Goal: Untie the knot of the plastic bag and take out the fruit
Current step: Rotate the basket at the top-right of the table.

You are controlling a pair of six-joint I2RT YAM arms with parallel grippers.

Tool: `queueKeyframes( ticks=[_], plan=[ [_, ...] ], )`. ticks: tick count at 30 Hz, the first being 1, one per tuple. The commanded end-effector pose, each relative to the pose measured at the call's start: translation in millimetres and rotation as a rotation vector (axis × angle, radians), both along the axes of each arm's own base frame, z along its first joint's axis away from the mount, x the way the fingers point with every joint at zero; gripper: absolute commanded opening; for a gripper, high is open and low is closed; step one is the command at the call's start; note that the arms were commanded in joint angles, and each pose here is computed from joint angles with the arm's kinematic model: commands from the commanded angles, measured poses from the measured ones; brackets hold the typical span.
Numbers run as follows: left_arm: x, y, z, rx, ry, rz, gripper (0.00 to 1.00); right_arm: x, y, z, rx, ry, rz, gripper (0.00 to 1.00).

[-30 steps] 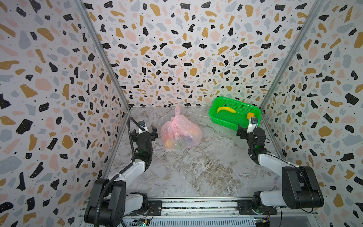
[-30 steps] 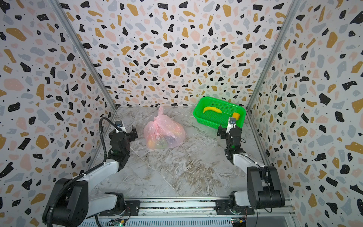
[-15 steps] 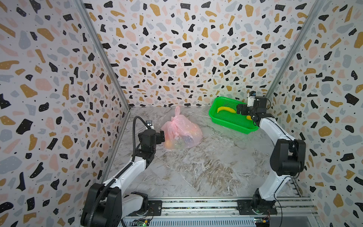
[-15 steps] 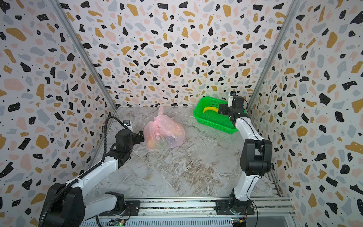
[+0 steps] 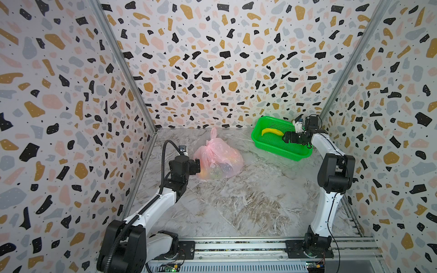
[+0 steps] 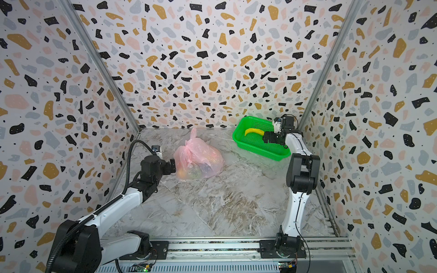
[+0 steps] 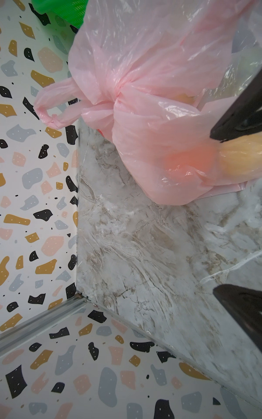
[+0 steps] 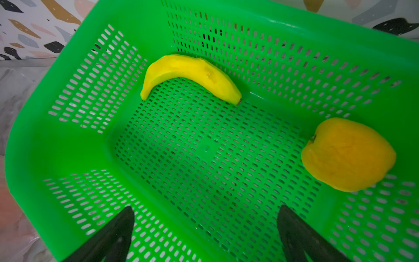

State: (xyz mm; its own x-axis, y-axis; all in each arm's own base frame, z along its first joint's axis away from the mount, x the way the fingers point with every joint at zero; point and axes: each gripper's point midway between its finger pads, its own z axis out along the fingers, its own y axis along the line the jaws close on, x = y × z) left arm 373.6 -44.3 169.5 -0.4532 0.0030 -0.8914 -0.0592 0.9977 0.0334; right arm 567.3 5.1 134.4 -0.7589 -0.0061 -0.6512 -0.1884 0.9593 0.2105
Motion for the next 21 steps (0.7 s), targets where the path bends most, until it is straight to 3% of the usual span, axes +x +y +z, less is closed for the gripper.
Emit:
queueKeyframes(
  ticks=[1, 21],
  plan=[
    [8, -6, 20, -0.007, -0.041, -0.019, 1.0, -10, 5, 21, 0.024, -0.01, 0.047, 0.99],
    [1, -8, 32, -0.009, -0.075, -0.021, 1.0, -56, 24, 15, 0.045, 0.104, 0.128, 0.99]
  ],
)
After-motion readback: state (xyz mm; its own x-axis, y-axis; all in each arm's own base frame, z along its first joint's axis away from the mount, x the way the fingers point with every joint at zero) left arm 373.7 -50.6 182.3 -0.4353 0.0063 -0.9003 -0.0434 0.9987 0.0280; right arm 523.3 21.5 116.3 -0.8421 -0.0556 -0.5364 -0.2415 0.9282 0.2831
